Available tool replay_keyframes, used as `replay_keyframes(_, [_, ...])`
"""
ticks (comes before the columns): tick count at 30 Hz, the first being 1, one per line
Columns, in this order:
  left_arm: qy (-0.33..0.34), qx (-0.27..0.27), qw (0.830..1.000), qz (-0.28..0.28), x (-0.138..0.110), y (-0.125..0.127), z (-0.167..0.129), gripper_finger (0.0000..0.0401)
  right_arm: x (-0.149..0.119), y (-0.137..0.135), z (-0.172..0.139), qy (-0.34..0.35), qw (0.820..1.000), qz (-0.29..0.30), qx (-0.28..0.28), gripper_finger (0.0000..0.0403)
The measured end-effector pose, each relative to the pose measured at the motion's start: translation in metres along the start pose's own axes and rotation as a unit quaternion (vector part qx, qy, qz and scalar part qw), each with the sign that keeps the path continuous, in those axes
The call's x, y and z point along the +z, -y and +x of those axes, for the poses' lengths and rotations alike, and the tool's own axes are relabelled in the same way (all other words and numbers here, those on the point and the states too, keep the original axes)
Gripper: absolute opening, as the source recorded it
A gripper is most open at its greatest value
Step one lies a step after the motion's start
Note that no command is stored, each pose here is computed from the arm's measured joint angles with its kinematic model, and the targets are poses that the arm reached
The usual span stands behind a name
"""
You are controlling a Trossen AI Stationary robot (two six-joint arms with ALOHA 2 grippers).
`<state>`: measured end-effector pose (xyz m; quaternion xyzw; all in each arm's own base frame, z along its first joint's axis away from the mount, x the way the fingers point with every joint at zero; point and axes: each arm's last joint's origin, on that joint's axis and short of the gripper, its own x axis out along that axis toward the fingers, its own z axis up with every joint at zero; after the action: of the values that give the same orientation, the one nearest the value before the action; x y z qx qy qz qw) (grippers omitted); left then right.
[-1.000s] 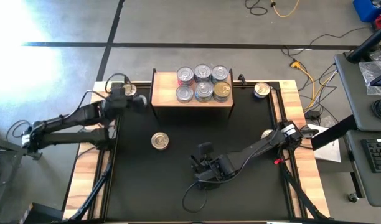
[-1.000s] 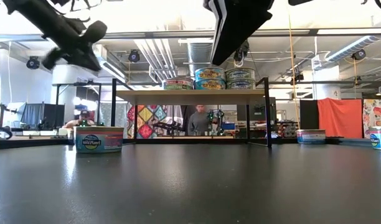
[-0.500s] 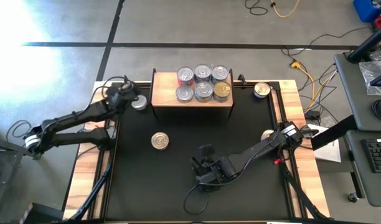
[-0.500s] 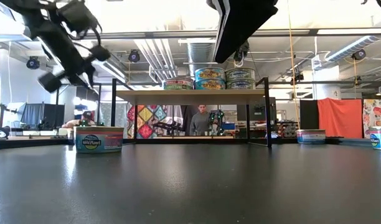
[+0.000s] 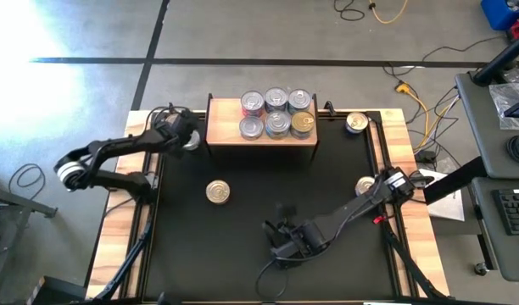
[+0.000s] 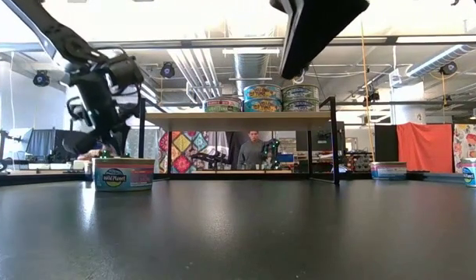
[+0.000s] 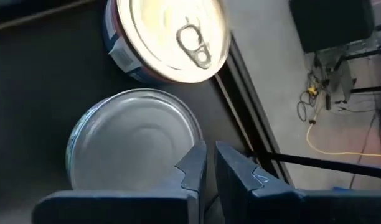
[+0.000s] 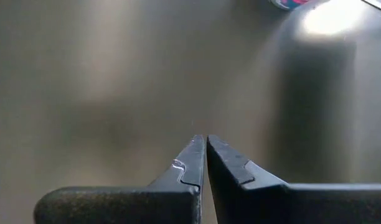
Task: Stack canned seafood by type on shelf
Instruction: Stack the white green tuna can on top of the white green tuna can on the shelf
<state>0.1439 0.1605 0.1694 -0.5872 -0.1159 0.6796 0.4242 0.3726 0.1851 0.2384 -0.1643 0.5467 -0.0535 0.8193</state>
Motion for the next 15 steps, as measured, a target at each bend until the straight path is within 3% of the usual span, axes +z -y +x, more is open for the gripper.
replay_keyframes(10, [-0.032,0.058,0.998,0.009,-0.008,-0.009,0.028,0.0016,-0.003,-0.011,-0.005,0.005,1.000,0.012,0.006,0.0012])
replay_keyframes(15, [-0.054,0.089,0.994,0.031,-0.018,-0.020,0.021,0.0015,-0.004,-0.014,-0.007,0.005,1.000,0.017,0.008,0.0012])
